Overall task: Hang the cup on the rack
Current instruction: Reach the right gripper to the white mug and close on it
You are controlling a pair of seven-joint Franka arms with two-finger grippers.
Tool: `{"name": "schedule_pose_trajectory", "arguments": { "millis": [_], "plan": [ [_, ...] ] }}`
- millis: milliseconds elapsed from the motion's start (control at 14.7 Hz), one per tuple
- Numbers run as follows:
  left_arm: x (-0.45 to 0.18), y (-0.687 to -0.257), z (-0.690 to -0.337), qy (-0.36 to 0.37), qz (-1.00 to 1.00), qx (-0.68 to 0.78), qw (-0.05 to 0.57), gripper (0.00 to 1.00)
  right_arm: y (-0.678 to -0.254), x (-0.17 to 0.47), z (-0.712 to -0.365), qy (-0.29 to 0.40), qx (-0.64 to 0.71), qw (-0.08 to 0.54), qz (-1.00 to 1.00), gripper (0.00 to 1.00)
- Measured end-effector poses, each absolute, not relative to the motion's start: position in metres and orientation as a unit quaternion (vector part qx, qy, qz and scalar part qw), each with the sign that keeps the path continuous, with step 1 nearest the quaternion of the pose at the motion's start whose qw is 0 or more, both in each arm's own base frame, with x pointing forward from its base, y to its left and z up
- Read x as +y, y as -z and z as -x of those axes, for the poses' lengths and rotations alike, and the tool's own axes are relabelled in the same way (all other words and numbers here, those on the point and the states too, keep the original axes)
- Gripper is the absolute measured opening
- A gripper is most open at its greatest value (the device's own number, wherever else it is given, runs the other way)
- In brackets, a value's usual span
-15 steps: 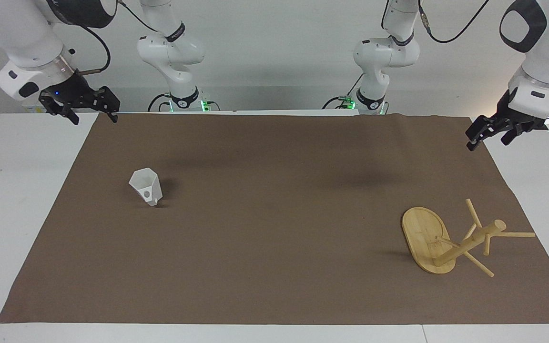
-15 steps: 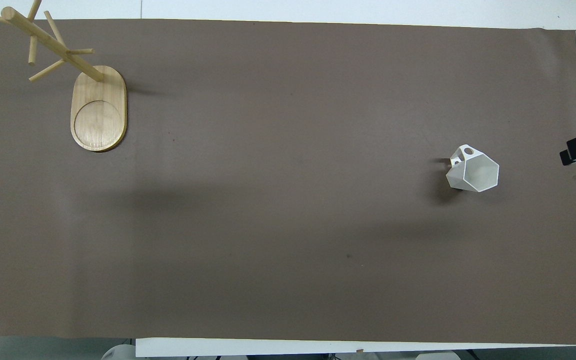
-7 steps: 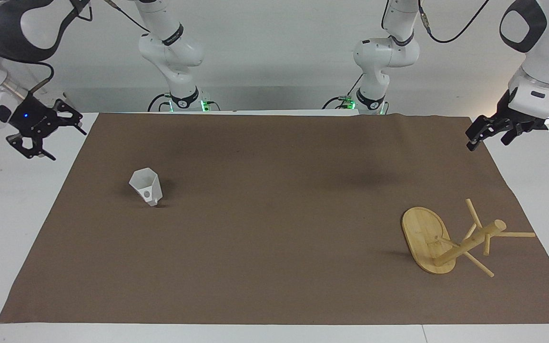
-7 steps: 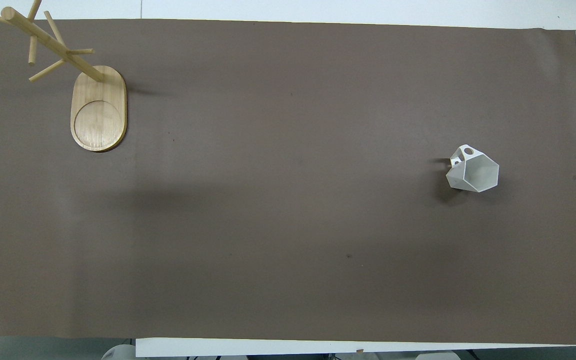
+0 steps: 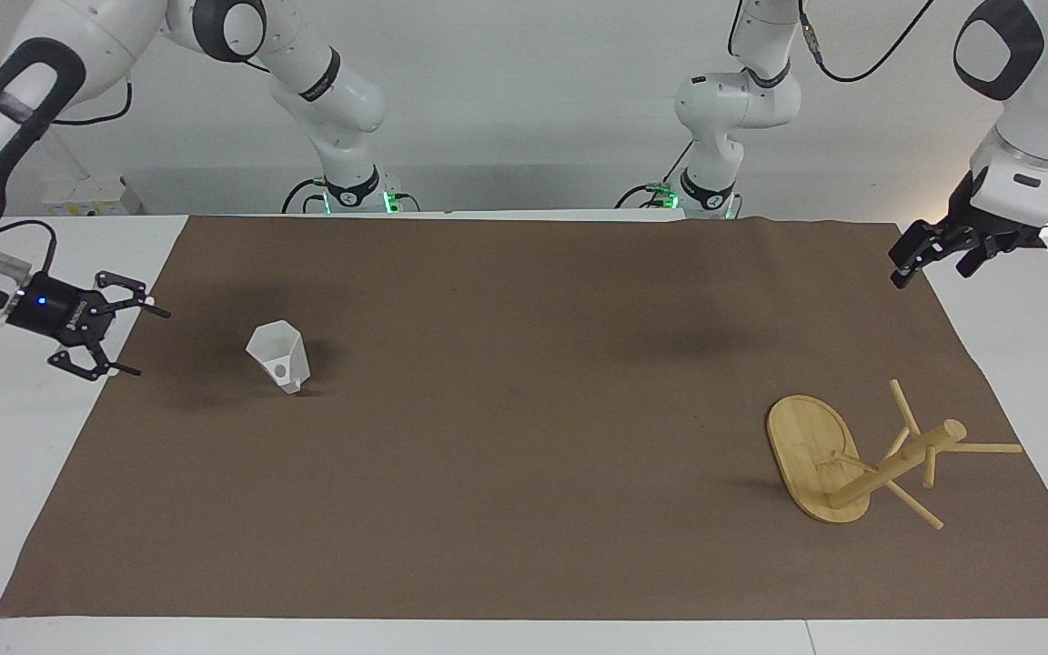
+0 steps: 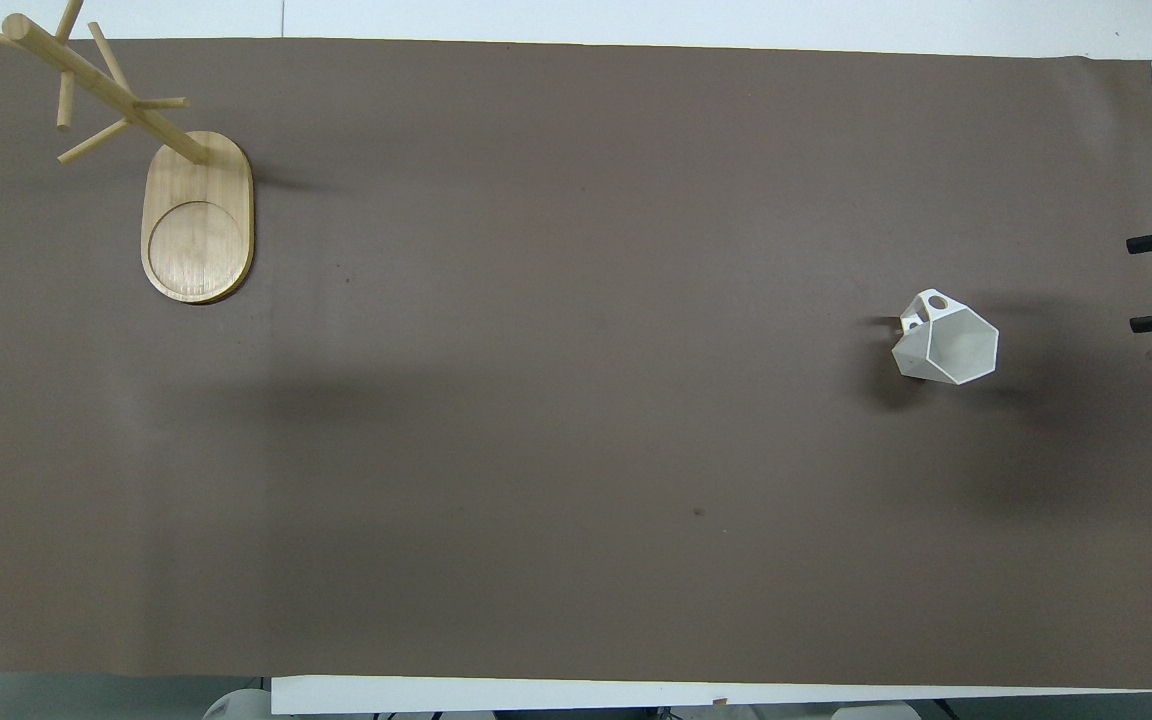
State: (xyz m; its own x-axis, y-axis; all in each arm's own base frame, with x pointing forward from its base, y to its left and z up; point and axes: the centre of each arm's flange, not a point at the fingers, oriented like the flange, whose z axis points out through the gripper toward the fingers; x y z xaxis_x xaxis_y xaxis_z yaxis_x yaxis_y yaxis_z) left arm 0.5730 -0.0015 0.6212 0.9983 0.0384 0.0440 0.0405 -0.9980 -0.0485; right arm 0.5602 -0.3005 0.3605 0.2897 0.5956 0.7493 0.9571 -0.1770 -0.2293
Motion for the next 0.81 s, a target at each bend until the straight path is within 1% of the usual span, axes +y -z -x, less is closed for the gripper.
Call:
{"name": "schedule_pose_trajectory", "arguments": {
  "millis": [204,340,475,611,815],
  "plan": [
    [-0.001,-0.621,-0.573,0.022,0.999,-0.02,0.025,1.0,-0.299,-0.31,-0.549,0.322,-0.564,0.387,0.654,1.0],
    [-0.001,-0.621,-0.573,0.022,0.999,-0.02,0.025,1.0,-0.26,-0.296,-0.546,0.357,-0.565,0.413,0.618,1.0],
    [-0.001,-0.621,-0.573,0.022,0.999,-0.02,0.025,1.0,-0.227,-0.276,-0.539,0.375,-0.563,0.434,0.595,1.0],
    [-0.001,-0.621,-0.573,0.022,0.999,-0.02,0.025,1.0,-0.212,-0.256,-0.537,0.376,-0.569,0.444,0.582,1.0],
    [-0.001,-0.621,-0.573,0.022,0.999,-0.02,0.025,1.0,-0.205,-0.227,-0.542,0.376,-0.571,0.452,0.572,1.0]
  ]
}}
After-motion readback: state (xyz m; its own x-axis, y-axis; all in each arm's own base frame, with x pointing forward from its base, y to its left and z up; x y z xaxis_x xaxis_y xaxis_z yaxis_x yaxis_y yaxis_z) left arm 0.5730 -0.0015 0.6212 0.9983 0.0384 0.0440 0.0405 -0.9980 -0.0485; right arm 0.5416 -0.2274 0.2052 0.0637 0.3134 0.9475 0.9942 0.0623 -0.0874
